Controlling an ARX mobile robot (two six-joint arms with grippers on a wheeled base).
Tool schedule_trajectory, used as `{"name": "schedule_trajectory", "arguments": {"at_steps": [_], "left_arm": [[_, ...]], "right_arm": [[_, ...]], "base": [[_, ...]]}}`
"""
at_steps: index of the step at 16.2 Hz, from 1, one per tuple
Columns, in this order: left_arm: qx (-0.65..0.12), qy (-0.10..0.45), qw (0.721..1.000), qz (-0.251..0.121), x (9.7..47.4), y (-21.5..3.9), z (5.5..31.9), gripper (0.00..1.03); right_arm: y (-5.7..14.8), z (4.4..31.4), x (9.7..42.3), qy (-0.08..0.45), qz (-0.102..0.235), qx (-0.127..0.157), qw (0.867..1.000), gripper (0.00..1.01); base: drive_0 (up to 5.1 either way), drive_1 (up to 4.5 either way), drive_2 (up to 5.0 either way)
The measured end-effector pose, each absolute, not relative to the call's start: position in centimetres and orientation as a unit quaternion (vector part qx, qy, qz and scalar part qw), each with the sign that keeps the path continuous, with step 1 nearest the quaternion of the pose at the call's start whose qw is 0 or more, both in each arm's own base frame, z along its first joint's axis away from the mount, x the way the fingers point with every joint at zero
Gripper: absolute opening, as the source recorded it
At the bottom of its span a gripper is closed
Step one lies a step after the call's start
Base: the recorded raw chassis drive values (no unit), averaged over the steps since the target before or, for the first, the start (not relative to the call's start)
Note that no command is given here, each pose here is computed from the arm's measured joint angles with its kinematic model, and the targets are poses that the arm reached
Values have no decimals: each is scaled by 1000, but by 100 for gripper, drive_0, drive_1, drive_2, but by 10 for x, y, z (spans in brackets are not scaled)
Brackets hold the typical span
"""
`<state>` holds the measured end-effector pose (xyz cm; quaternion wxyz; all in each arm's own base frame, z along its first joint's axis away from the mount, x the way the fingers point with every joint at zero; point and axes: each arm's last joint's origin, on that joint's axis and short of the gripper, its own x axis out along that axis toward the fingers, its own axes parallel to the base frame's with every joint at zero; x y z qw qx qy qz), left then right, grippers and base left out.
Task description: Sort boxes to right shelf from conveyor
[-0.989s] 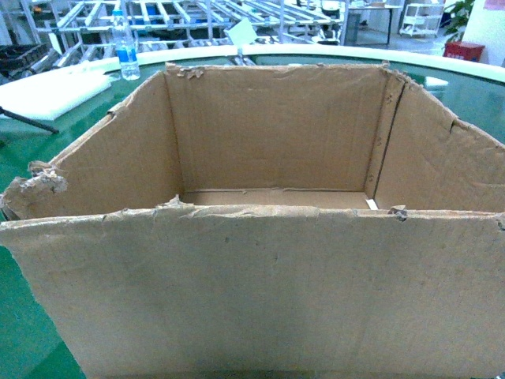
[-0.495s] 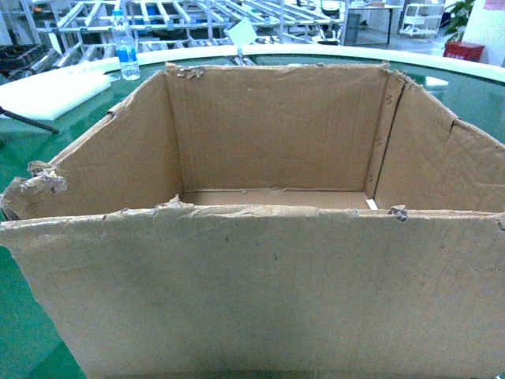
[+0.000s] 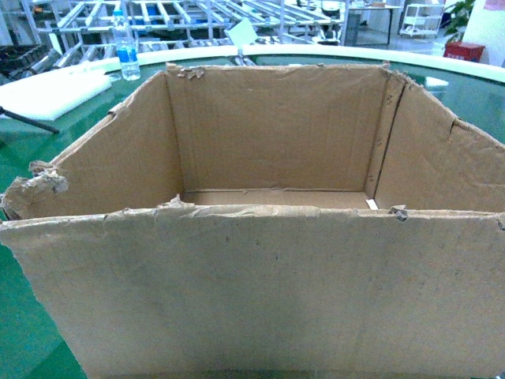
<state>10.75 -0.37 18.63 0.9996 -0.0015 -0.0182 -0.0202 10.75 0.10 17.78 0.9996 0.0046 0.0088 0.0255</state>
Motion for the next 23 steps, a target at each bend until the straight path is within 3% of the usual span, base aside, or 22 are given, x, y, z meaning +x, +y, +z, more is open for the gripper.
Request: {"name": "schedule_trajectory", "arguments": {"at_steps": [2, 4, 6, 8, 9, 11, 19, 21, 23], "left_arm": [[-2, -23, 999, -26, 114, -5, 200, 98], [-2, -40, 999, -22, 128, -5, 223, 98], [-3, -31, 999, -19, 140, -8, 230, 98], [-16, 2, 999, -40, 157, -19, 233, 98], [-17, 48, 999, -12, 189, -36, 251, 98], [-13, 65, 998, 4, 189, -34, 246, 98], [-16, 61, 998, 4, 193, -36, 248, 98], [-23, 77, 997, 7, 198, -37, 247, 98], [-66, 153, 986, 9, 216, -36, 240, 98]], "right_arm": [[2, 191, 113, 5, 37, 8, 999, 98], [9, 223, 127, -19, 62, 8, 998, 98], [12, 232, 140, 7, 73, 7, 997, 98], [13, 237, 157, 40, 90, 6, 995, 98], [12, 264, 182, 80, 112, 17, 990, 98], [13, 263, 183, 91, 115, 23, 989, 98], [16, 256, 187, 124, 139, 32, 982, 98], [19, 256, 193, 138, 148, 32, 979, 98], [30, 263, 213, 151, 173, 24, 973, 98]], "base": [[0, 0, 0], [0, 0, 0], [0, 0, 0], [0, 0, 0], [0, 0, 0], [0, 0, 0], [0, 0, 0], [0, 0, 0], [0, 0, 0]]}}
